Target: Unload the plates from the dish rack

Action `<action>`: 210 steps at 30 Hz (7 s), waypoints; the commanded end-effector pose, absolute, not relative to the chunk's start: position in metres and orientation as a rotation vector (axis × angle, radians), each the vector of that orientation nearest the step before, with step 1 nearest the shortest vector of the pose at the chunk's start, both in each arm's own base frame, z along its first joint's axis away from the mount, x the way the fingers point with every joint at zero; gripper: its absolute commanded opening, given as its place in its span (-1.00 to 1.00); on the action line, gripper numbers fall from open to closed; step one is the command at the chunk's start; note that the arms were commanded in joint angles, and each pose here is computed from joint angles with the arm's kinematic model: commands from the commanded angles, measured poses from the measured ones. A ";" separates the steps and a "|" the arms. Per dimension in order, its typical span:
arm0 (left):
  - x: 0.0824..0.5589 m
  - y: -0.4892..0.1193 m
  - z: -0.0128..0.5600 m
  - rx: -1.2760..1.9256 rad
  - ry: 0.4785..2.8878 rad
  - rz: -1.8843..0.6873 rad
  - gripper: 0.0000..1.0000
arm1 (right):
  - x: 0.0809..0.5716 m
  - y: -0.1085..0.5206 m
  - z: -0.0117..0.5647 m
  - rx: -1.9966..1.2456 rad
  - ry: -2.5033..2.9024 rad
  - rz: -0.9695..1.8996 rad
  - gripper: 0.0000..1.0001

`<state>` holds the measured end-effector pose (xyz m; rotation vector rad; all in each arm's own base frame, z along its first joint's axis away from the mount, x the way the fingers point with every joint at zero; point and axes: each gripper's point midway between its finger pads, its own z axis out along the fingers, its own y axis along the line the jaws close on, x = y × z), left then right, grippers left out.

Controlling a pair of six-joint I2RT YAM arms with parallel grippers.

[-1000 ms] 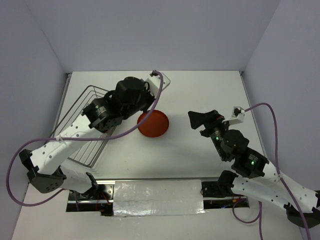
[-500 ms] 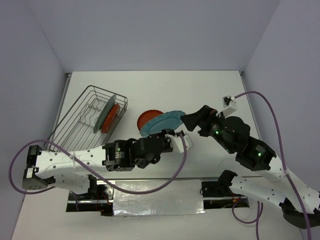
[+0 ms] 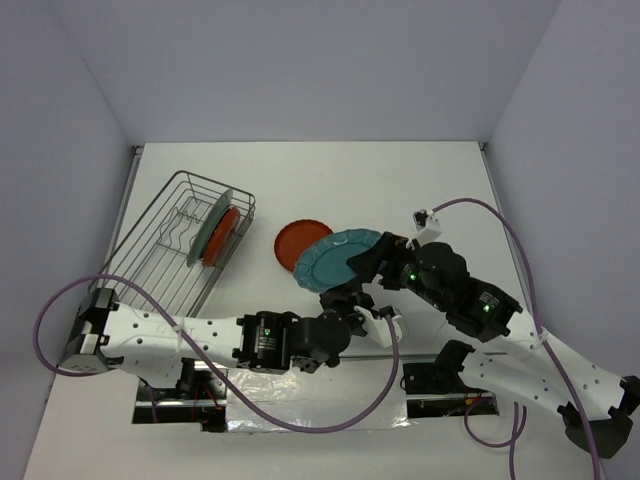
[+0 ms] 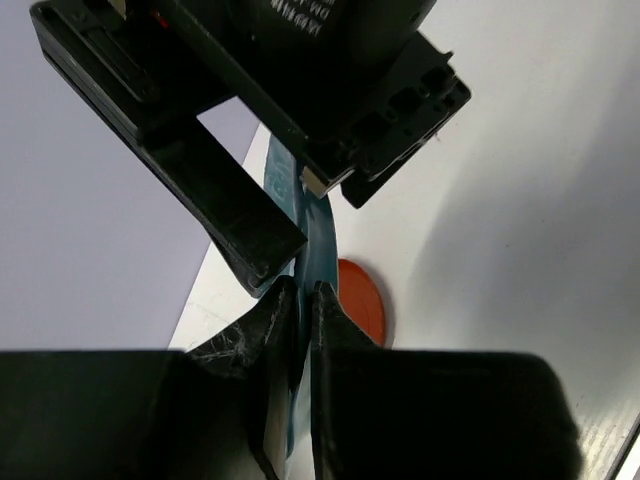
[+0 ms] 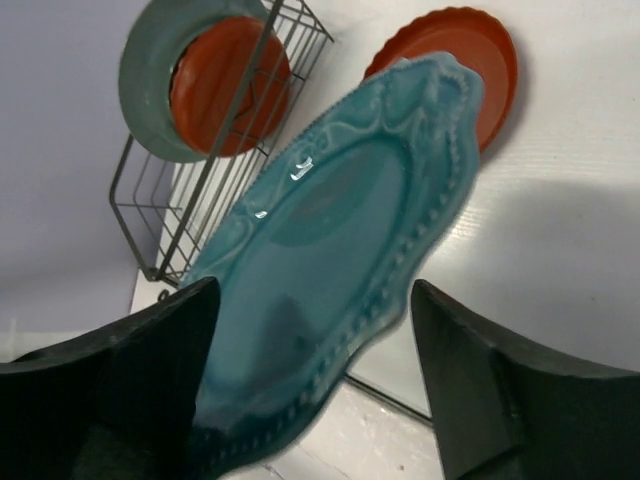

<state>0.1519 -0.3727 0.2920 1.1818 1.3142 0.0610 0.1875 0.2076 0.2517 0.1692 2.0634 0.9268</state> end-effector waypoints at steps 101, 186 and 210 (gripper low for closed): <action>0.200 -0.302 0.230 0.640 1.708 -0.356 0.99 | 0.542 0.025 0.099 0.731 1.963 0.938 -0.18; 0.303 -0.049 0.279 0.329 2.247 0.119 0.36 | 0.253 0.263 0.221 0.037 2.094 1.297 0.61; 0.321 -0.049 0.227 0.340 2.364 0.117 0.21 | 0.252 0.265 0.223 0.029 2.105 1.306 0.61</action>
